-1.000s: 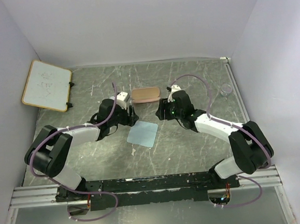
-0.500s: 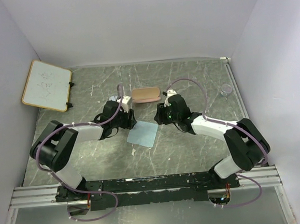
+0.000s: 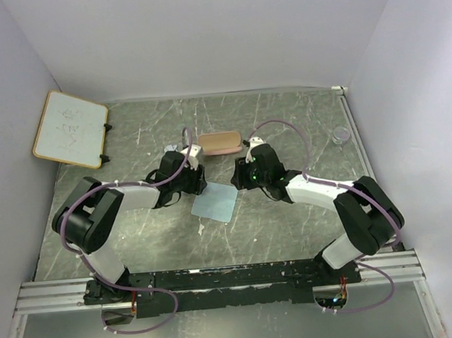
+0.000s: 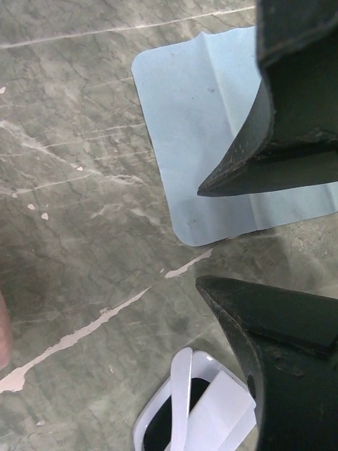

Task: Organize the sunglasses
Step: Fold the glasses cleaning cloth at the center of the board.

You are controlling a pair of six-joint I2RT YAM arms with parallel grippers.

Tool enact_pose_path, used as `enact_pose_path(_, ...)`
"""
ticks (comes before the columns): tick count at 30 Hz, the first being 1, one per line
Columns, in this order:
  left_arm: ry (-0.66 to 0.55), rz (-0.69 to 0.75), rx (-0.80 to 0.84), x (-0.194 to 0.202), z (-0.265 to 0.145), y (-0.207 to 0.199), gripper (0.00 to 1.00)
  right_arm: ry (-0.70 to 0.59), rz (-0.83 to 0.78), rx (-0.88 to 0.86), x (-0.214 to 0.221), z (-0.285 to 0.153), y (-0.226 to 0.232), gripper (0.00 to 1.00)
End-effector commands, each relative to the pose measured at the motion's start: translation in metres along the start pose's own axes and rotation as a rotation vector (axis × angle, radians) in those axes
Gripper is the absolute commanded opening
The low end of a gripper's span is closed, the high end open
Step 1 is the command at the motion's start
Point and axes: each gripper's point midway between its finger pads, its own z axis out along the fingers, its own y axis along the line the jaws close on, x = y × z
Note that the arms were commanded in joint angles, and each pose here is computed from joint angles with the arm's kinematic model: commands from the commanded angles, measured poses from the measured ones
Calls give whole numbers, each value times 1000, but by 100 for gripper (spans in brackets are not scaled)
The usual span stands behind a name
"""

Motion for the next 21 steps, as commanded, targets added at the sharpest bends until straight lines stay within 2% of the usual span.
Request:
enact_pose_path(1,-7,31,-18,-8,6,0,59,-10,1,-3,1,3,1,43)
enact_pose_path(7,18,59,-26,-1,9,-4,54,-7,0,-7,2,4,2,43)
enact_pose_path(13,48,85,-41,7,11,-8,45,-4,1,-9,3,4,3,43)
enact_pose_path(21,72,80,-21,13,12,-14,39,-8,1,-6,2,3,3,43)
